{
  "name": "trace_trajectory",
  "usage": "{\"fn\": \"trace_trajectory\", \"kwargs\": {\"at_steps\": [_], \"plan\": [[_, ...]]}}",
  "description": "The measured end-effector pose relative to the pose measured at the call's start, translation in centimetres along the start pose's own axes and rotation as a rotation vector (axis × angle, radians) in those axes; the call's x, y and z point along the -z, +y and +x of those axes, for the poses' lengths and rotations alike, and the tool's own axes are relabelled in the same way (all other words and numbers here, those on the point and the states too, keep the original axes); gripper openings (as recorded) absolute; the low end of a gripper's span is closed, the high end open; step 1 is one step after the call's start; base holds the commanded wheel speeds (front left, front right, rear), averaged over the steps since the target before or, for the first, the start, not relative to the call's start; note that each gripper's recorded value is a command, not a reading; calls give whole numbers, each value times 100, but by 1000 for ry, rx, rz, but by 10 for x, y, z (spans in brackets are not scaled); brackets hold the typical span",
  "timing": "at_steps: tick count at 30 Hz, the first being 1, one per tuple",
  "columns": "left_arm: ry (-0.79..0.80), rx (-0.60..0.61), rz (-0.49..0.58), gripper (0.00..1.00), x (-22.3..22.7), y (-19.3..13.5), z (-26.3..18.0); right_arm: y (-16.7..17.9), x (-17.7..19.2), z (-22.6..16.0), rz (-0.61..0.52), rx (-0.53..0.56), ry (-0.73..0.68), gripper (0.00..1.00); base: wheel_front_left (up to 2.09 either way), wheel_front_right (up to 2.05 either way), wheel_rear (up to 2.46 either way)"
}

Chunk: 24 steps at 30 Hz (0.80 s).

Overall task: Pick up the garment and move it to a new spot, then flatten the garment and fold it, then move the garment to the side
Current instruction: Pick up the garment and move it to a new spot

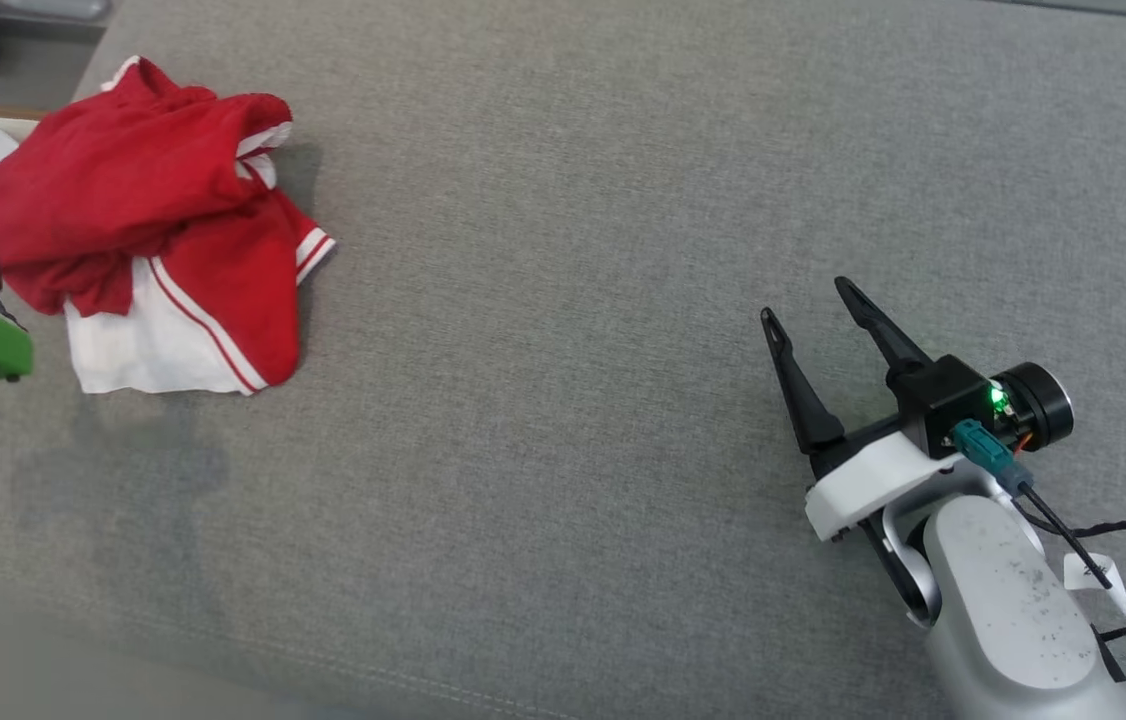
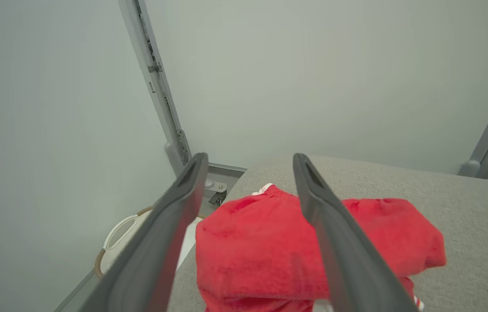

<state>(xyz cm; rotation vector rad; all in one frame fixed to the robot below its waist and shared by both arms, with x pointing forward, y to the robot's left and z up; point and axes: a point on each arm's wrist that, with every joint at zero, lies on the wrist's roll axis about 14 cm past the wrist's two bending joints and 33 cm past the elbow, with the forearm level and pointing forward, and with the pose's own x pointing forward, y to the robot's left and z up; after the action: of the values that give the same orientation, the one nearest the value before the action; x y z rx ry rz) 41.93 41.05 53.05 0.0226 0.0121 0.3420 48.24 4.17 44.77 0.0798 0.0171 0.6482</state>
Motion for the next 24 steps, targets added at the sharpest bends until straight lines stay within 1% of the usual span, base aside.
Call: {"fn": "trace_trajectory", "kwargs": {"at_steps": [3,6,7,8,10,15,18,19,20,21,23,24], "plan": [[45,53,-9,100,12,-17,21,-12,8,-2,4,26,11,100,0,0,0],[93,55,-86,100,26,-26,40,-23,16,-5,9,50,25,100,0,0,0],[118,63,-91,100,30,-29,47,-28,20,-6,12,60,32,100,0,0,0],[145,79,-73,100,35,-32,53,-31,23,-7,14,69,38,100,0,0,0],[201,85,-85,100,48,-36,61,-39,28,-9,17,88,46,100,0,0,0],[401,57,-118,100,104,-39,62,-58,39,-18,22,139,63,100,0,0,0],[512,49,-120,100,134,-42,55,-68,42,-22,29,166,69,100,0,0,0],[543,48,-122,89,141,-44,53,-70,43,-23,28,172,72,100,0,0,0],[585,44,-127,68,150,-44,49,-72,44,-25,29,178,74,100,0,0,0],[616,43,-126,40,156,-45,46,-74,44,-26,32,184,74,100,0,0,0],[652,34,-133,0,162,-44,41,-75,42,-27,30,190,72,100,0,0,0],[669,33,-128,0,164,-42,38,-76,41,-28,30,191,71,100,0,0,0]]}}
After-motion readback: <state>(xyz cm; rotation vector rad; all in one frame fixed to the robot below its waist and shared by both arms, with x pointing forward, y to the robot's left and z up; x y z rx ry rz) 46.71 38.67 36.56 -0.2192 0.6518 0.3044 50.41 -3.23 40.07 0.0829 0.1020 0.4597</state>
